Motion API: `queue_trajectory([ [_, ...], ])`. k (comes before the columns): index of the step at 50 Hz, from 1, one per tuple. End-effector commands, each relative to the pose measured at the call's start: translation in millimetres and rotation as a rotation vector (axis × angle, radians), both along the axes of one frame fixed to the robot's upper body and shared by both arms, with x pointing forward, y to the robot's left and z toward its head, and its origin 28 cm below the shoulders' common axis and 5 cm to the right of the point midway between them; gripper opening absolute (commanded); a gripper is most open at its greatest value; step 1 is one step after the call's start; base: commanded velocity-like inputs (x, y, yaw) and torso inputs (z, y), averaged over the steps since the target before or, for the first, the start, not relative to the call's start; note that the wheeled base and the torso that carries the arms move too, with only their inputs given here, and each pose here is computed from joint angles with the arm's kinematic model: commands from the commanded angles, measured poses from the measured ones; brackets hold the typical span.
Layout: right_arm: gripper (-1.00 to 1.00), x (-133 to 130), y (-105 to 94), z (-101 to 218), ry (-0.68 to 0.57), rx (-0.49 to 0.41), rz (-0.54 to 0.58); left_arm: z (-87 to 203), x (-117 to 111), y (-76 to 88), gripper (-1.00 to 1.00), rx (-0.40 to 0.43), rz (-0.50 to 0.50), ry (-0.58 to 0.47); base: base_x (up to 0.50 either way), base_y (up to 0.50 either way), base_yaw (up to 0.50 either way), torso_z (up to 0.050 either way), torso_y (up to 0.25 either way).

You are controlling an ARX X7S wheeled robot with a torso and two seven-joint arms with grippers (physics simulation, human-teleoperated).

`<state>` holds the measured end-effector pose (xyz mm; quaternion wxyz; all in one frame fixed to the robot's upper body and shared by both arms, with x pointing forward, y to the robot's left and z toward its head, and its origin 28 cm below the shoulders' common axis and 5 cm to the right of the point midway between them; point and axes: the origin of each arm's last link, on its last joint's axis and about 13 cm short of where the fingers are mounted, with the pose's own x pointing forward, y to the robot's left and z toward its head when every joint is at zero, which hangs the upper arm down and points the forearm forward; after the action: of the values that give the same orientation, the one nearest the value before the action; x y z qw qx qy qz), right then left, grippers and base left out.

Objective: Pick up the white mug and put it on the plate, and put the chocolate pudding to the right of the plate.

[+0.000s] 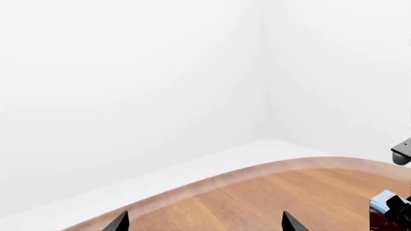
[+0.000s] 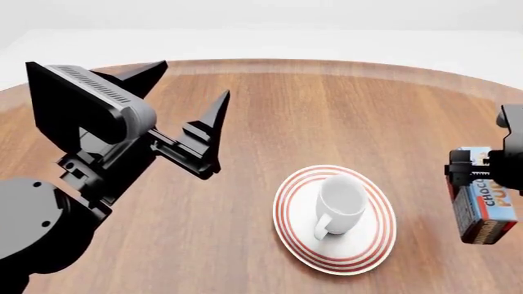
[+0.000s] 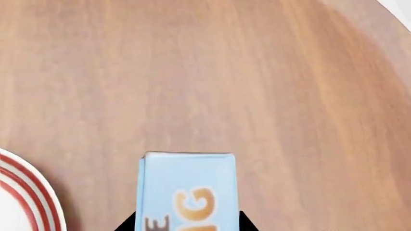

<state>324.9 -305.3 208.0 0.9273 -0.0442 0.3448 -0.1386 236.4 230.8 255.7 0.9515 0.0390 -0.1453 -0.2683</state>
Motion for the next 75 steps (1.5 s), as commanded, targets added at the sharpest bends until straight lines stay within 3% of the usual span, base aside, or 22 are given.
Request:
queue_trajectory([
  [1, -1.00, 3.5, -1.3, -11.7, -0.001, 0.019, -0.009, -1.4, 0.7, -1.1, 1.00, 0.001, -0.004, 0.005, 0.00, 0.00, 0.00, 0.000, 0.000],
  [16, -1.00, 13.3, -0.4, -26.8, -0.004, 0.049, -0.029, -2.1, 1.4, -1.2, 1.00, -0.001, -0.005, 0.008, 0.00, 0.00, 0.00, 0.000, 0.000],
  [52, -1.00, 19.7, -0.1, -62.3, 0.049, 0.012, -0.046, -5.4, 3.0, -3.6, 1.00, 0.003, -0.010, 0.018, 0.00, 0.00, 0.00, 0.000, 0.000],
  [53, 1.00, 19.8, -0.1, -61.9, 0.047, 0.012, -0.048, -5.5, 3.0, -3.6, 1.00, 0.003, -0.011, 0.018, 0.00, 0.00, 0.00, 0.000, 0.000],
  [75, 1.00, 17.0, -5.0, -57.5, 0.042, 0.004, -0.064, -5.8, 2.8, -5.6, 1.00, 0.002, -0.018, 0.019, 0.00, 0.00, 0.00, 0.000, 0.000],
])
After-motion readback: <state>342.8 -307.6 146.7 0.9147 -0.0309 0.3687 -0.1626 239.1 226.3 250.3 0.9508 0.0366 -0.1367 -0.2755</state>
